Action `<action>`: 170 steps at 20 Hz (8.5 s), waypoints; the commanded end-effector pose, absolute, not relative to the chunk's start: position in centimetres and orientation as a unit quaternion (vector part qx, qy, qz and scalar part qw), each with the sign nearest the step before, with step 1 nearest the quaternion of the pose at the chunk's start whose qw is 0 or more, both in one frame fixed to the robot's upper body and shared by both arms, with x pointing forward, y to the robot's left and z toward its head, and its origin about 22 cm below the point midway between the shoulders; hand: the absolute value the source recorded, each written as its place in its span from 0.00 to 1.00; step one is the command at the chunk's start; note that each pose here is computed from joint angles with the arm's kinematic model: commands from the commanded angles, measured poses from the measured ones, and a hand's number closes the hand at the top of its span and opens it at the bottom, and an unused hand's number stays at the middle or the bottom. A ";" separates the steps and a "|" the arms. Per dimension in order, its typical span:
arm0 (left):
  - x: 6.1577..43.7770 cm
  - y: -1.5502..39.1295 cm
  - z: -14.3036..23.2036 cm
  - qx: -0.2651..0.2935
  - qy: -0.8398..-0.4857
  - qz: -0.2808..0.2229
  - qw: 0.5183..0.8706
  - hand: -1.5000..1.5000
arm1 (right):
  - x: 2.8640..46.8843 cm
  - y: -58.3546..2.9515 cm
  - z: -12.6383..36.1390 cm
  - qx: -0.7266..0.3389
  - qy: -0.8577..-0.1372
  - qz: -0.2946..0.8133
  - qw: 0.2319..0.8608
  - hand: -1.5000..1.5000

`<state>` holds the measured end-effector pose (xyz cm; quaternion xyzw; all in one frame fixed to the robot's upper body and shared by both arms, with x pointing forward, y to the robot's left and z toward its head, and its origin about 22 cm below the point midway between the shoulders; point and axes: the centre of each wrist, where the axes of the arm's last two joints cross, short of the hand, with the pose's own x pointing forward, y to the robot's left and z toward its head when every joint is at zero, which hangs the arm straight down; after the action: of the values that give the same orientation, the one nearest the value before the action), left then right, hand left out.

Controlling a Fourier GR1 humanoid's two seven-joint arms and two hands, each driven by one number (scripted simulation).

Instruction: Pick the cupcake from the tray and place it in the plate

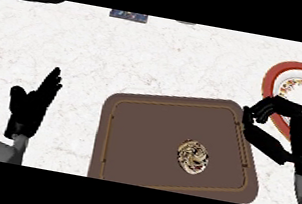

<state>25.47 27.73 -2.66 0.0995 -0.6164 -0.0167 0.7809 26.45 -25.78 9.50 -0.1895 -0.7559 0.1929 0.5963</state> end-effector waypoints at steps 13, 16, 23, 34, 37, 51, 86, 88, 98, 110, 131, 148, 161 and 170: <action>25.3 24.7 -1.7 0.112 -0.594 -0.010 0.796 0.50 | 19.5 -23.2 5.1 -0.188 -0.742 0.322 0.557 0.00; 25.9 25.5 -1.8 0.123 -0.597 -0.008 0.793 0.50 | 19.5 -23.8 7.1 -0.210 -0.700 0.390 0.560 0.00; 25.6 24.2 -0.3 0.116 -0.596 -0.023 0.794 0.50 | 19.9 -21.5 10.9 -0.207 -0.585 0.495 0.608 0.00; 25.1 24.3 -1.4 0.111 -0.594 -0.015 0.796 0.50 | 22.8 -19.1 9.9 -0.178 -0.510 0.537 0.649 0.00; 24.7 24.9 -1.0 0.111 -0.595 -0.017 0.796 0.50 | 23.9 -15.9 9.7 -0.177 -0.513 0.533 0.649 0.00; 24.8 24.5 -1.1 0.119 -0.601 -0.016 0.790 0.50 | 24.8 -17.6 6.0 -0.161 -0.498 0.546 0.654 0.00; 24.3 24.3 -2.1 0.125 -0.594 -0.011 0.794 0.50 | 32.7 -27.1 12.2 -0.414 -0.638 0.361 0.540 1.00; 25.0 24.4 -1.4 0.119 -0.595 -0.008 0.795 0.50 | 32.8 -28.0 12.4 -0.460 -0.654 0.299 0.521 1.00; 25.1 24.9 -0.4 0.116 -0.601 -0.015 0.790 0.50 | 32.3 -33.4 16.5 -0.529 -0.606 0.214 0.554 1.00; 25.6 26.1 -0.2 0.107 -0.600 -0.010 0.792 0.50 | 36.8 -40.1 12.2 -0.542 -0.549 0.227 0.595 1.00; 26.1 25.5 -0.7 0.111 -0.596 -0.016 0.795 0.50 | 35.4 -47.1 8.0 -0.333 -0.586 0.284 0.682 0.00; 23.1 25.3 -0.5 0.105 -0.607 -0.015 0.788 0.50 | 28.9 -53.9 6.8 -0.156 -0.736 0.049 0.657 0.00; 24.7 24.3 -1.7 0.102 -0.601 -0.023 0.792 0.50 | 30.5 -52.3 6.3 -0.201 -0.725 0.063 0.656 0.00; 23.3 23.5 -2.0 0.105 -0.601 -0.022 0.792 0.50 | 29.5 -52.0 4.2 -0.232 -0.709 0.059 0.664 0.00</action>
<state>25.17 24.33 -0.75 0.1053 -0.6039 -0.0230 0.7897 29.76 -52.36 5.11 -0.2246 -0.7112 0.0590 0.6635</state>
